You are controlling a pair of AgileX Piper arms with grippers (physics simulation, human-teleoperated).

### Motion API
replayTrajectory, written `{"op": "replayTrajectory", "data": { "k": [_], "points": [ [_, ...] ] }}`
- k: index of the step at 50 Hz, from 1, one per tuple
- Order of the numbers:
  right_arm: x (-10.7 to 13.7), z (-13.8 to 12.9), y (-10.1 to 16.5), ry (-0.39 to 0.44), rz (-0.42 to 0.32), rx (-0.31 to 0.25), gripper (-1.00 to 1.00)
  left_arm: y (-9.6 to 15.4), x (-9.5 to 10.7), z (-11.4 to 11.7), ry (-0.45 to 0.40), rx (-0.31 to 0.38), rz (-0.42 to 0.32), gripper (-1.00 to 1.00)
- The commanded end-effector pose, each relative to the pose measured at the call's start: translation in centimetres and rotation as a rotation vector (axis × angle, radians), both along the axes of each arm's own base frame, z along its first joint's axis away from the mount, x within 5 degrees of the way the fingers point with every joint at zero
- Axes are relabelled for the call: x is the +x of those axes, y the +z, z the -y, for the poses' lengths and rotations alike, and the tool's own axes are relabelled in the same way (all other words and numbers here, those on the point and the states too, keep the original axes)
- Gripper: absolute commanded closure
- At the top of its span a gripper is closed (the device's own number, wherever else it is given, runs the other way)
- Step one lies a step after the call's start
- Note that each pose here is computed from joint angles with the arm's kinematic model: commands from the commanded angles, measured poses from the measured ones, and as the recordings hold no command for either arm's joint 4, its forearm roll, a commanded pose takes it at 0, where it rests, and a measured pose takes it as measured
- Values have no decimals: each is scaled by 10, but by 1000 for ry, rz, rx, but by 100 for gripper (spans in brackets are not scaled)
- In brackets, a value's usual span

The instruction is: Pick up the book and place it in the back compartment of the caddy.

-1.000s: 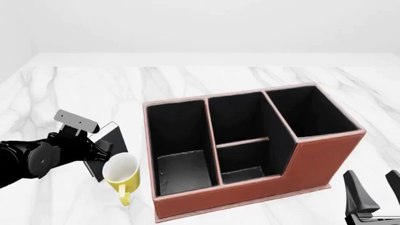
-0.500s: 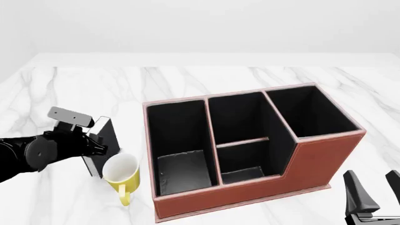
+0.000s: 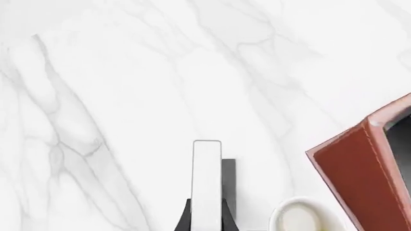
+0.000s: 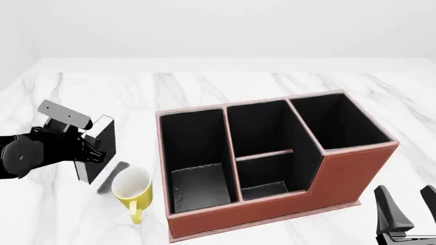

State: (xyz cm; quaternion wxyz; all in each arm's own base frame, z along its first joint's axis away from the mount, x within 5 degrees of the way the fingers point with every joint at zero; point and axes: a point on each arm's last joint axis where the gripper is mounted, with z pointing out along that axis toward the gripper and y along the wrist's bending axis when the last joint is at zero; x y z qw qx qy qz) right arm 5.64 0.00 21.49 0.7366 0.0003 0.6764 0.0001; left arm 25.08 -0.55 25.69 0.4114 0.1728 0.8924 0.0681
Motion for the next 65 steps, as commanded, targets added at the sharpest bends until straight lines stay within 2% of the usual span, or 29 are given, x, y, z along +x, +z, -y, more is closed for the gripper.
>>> {"op": "replayTrajectory", "data": {
  "k": [1, 6, 7, 8, 10, 18, 27, 28, 34, 43, 47, 52, 59, 65],
  "points": [
    [0, 0, 0, 0, 0, 0, -100, 60, -19, 0, -44, 59, 96, 100],
    [0, 0, 0, 0, 0, 0, -100, 91, -36, 6, -76, 59, 139, 100],
    [0, 0, 0, 0, 0, 0, -100, 91, -36, 6, -76, 59, 139, 100],
    [0, 0, 0, 0, 0, 0, -100, 102, -43, 10, -98, 63, 153, 100],
    [0, 0, 0, 0, 0, 0, -100, 108, -46, 11, -108, 69, 168, 100],
    [0, 0, 0, 0, 0, 0, -100, 158, -66, 26, -202, 68, 247, 100],
    [0, 0, 0, 0, 0, 0, -100, 191, -72, 42, -306, 75, 299, 100],
    [0, 0, 0, 0, 0, 0, -100, 204, -72, 46, -324, 72, 325, 100],
    [0, 0, 0, 0, 0, 0, -100, 219, -73, 58, -383, 50, 345, 100],
    [0, 0, 0, 0, 0, 0, -100, 216, -67, 85, -491, 29, 344, 100],
    [0, 0, 0, 0, 0, 0, -100, 211, -66, 106, -564, -7, 338, 100],
    [0, 0, 0, 0, 0, 0, -100, 200, -63, 133, -661, -14, 341, 100],
    [0, 0, 0, 0, 0, 0, -100, 189, -52, 162, -714, -41, 325, 100],
    [0, 0, 0, 0, 0, 0, -100, 178, -55, 190, -788, -64, 311, 100]
  ]
}}
